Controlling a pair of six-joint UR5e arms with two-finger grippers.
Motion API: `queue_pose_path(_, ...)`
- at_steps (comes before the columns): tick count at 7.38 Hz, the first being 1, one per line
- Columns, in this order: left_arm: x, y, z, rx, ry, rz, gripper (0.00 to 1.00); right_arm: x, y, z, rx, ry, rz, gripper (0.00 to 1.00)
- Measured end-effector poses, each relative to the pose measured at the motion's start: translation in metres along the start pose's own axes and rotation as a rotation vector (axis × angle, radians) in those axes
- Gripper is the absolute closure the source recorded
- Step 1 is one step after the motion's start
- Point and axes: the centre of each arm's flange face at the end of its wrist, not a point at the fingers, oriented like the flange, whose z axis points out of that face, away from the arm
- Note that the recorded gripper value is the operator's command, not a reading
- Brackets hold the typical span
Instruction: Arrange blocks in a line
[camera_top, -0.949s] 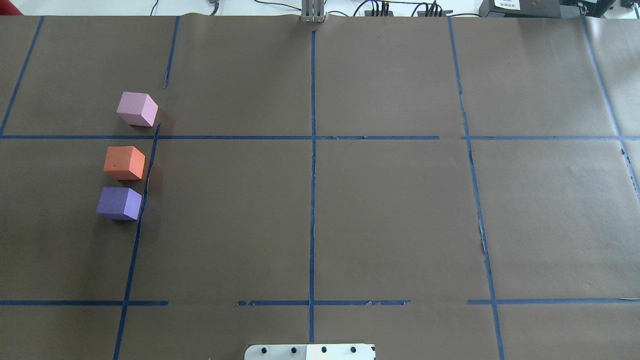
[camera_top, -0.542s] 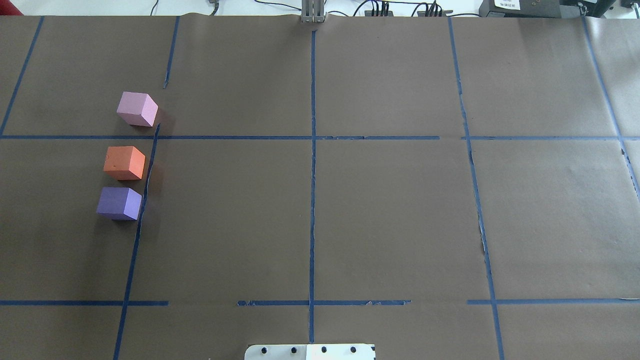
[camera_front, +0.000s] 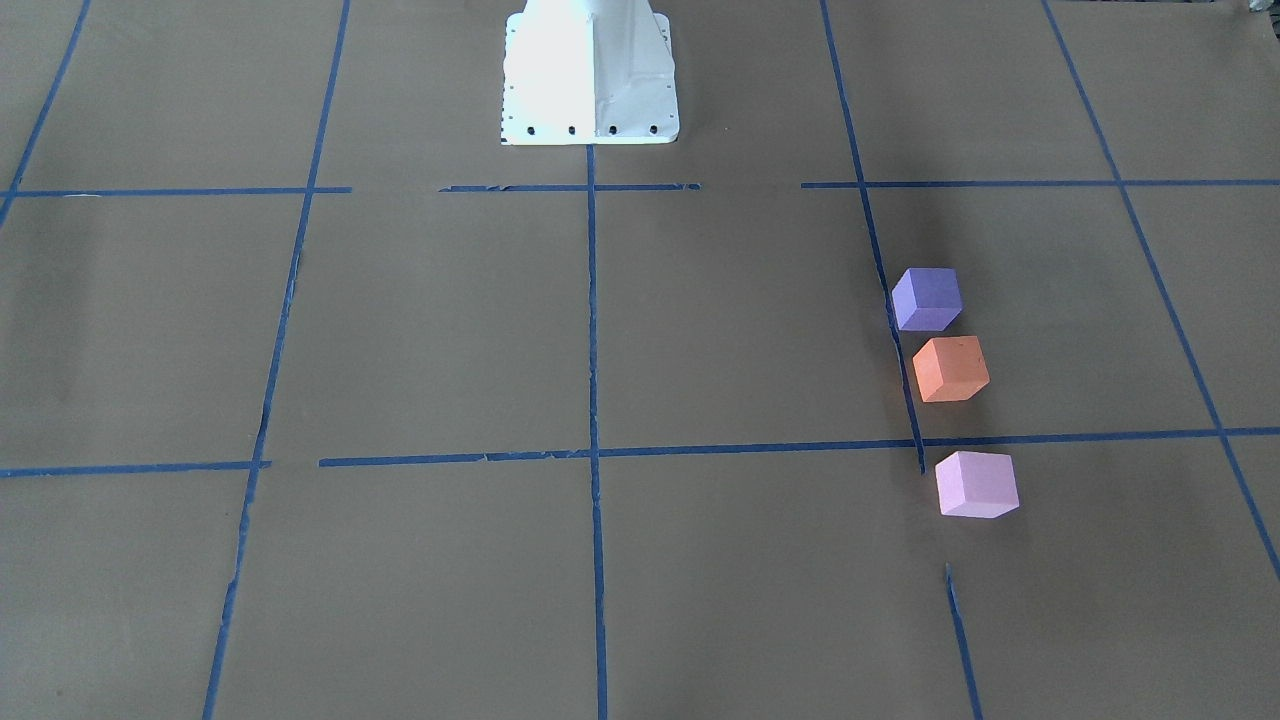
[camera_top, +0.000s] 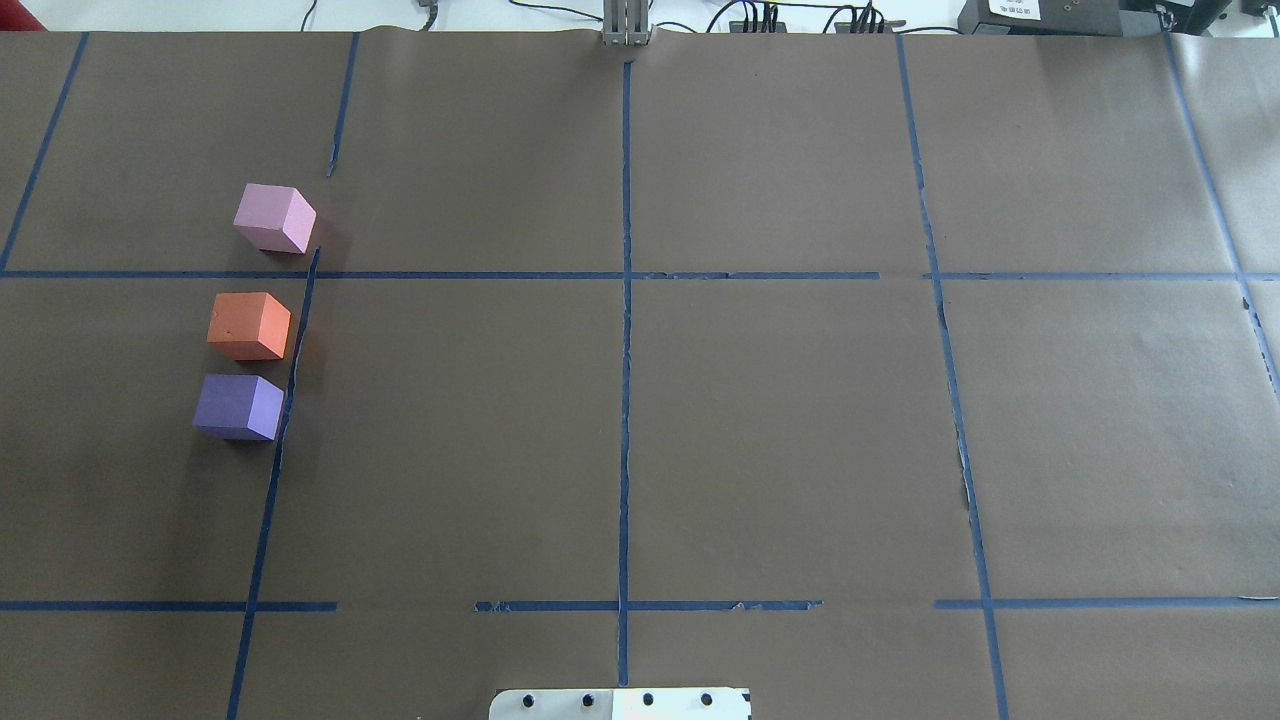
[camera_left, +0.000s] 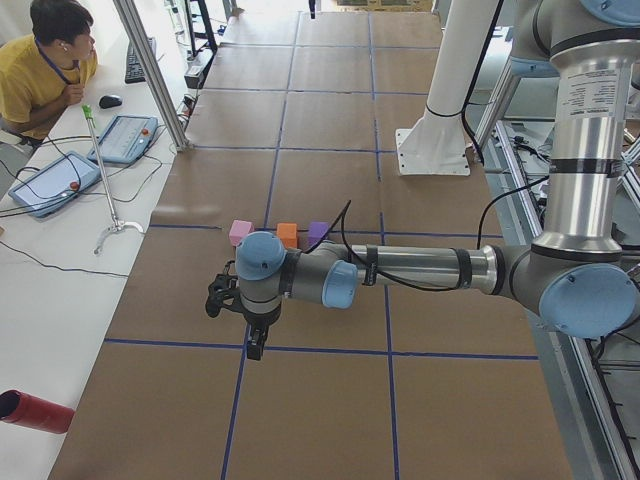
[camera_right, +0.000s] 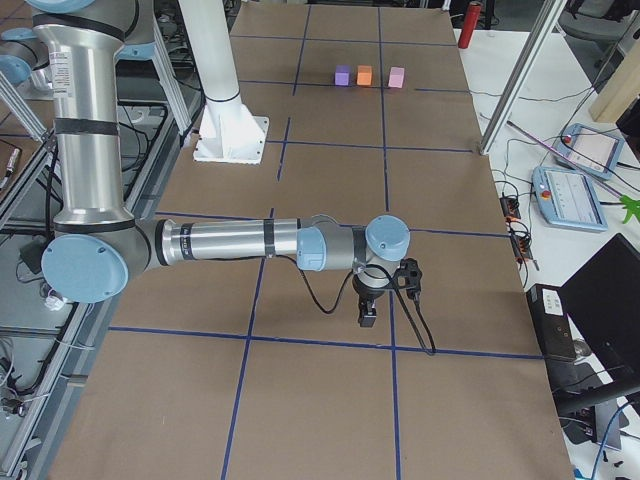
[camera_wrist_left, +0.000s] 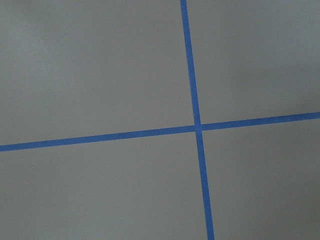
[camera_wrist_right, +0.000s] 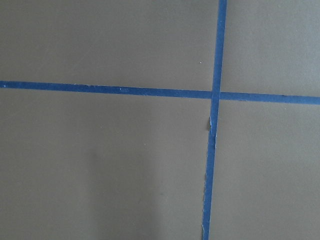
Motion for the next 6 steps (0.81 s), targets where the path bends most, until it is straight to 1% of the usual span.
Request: queue_pose_path(6, 0.0023, -0.0017, -0.0026, 0.005, 0.001, 0.002, 0.00, 0.0001, 0.0000, 0.0001, 0.000, 0.000, 0.000, 0.00)
